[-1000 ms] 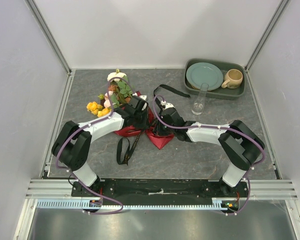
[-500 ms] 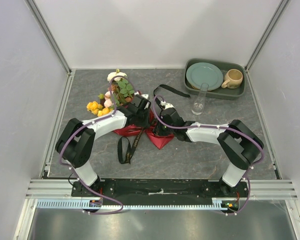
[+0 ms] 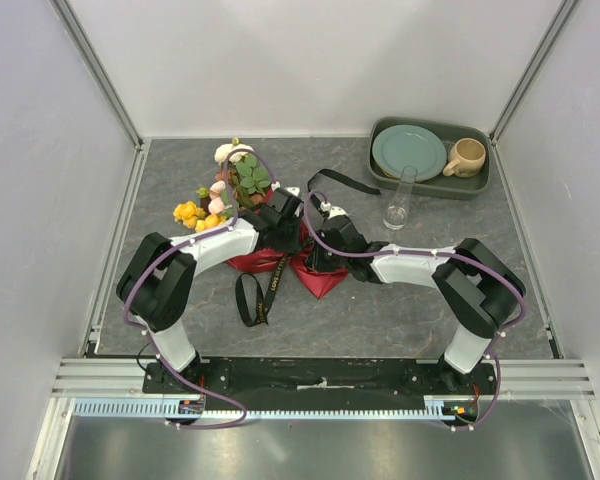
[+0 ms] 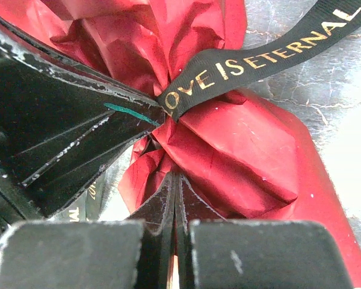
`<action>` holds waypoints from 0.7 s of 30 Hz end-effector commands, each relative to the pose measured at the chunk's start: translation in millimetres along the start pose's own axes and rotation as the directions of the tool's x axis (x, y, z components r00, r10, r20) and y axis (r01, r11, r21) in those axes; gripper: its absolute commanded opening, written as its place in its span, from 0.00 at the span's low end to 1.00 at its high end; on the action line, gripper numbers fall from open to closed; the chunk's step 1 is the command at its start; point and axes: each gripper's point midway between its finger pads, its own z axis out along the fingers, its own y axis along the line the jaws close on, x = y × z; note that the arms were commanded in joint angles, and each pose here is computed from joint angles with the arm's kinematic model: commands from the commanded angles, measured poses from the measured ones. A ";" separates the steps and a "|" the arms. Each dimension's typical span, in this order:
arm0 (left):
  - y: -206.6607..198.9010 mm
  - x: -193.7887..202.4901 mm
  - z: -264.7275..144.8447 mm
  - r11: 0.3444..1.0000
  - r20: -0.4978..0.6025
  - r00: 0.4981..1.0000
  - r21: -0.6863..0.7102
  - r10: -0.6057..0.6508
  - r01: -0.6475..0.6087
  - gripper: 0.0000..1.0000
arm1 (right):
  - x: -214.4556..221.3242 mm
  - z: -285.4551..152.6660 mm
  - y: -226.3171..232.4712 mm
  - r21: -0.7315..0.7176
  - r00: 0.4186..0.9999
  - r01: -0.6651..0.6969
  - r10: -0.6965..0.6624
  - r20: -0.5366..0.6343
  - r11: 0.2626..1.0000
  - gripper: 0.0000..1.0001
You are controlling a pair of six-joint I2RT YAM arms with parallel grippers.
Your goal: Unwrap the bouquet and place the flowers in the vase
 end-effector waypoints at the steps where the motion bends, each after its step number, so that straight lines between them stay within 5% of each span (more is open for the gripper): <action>1: 8.7 -0.2 0.6 0.998 0.016 0.999 -0.039 0.041 -0.040 0.22 | -7.5 3.2 10.7 -0.022 1.000 0.001 -0.001 0.012 1.000 0.00; 6: -4.8 -6.0 -15.3 0.999 0.036 0.999 0.033 0.035 -0.036 0.02 | -9.7 2.7 6.2 0.000 1.000 -0.005 0.005 0.025 1.000 0.00; 21: -2.8 -37.8 -82.5 0.994 0.269 0.963 0.110 -0.006 -0.025 0.02 | -8.0 7.4 -17.8 0.101 0.995 -0.074 0.068 0.068 0.992 0.00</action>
